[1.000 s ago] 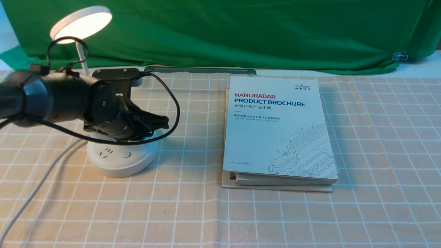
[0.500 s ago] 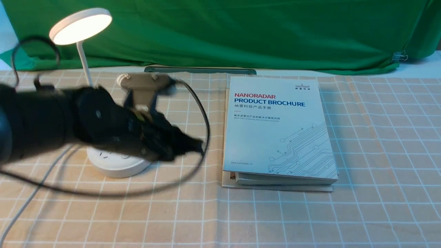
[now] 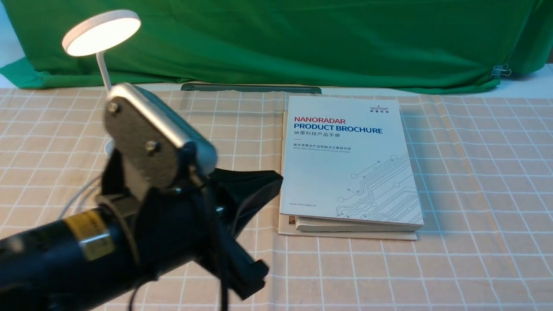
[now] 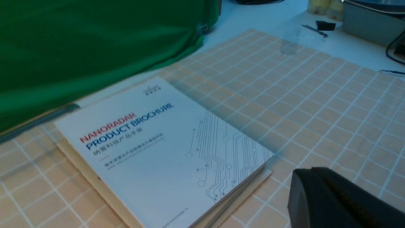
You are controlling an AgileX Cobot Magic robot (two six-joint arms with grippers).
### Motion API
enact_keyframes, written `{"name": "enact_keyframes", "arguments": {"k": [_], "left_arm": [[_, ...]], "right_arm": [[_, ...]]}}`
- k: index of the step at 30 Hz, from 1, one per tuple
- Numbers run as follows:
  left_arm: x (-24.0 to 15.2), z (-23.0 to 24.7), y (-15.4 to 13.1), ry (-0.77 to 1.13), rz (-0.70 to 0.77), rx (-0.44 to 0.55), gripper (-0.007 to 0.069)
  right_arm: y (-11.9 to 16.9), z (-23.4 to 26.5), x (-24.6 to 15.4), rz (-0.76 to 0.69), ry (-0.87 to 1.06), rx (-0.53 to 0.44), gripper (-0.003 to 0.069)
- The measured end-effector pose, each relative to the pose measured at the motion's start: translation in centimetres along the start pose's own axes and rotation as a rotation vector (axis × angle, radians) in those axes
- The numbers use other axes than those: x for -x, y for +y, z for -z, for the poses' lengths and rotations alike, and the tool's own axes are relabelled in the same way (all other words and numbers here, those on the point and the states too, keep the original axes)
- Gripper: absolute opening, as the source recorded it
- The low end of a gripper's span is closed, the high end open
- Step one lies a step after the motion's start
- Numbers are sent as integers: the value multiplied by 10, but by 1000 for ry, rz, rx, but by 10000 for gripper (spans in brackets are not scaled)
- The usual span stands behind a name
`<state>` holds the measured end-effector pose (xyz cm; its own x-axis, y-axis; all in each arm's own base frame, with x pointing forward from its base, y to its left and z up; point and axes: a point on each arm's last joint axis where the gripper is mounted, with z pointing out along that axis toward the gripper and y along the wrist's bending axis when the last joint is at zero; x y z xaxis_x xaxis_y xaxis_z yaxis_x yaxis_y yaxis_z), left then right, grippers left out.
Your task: Turn on the table lamp on the light coffee tablecloth with your hand.
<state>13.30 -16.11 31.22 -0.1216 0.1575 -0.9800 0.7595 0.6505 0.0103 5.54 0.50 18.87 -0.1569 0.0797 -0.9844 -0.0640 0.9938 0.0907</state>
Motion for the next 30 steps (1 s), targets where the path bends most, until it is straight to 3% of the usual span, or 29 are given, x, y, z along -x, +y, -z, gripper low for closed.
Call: {"name": "enact_keyframes", "arguments": {"k": [19,30], "left_arm": [[8,20,0,-64,-111,-4,1],[-52,75,8,-229,-137,75,1]], "right_arm": [[0,0,0,0,0,0,239],[0,0,0,0,0,0,239]]}}
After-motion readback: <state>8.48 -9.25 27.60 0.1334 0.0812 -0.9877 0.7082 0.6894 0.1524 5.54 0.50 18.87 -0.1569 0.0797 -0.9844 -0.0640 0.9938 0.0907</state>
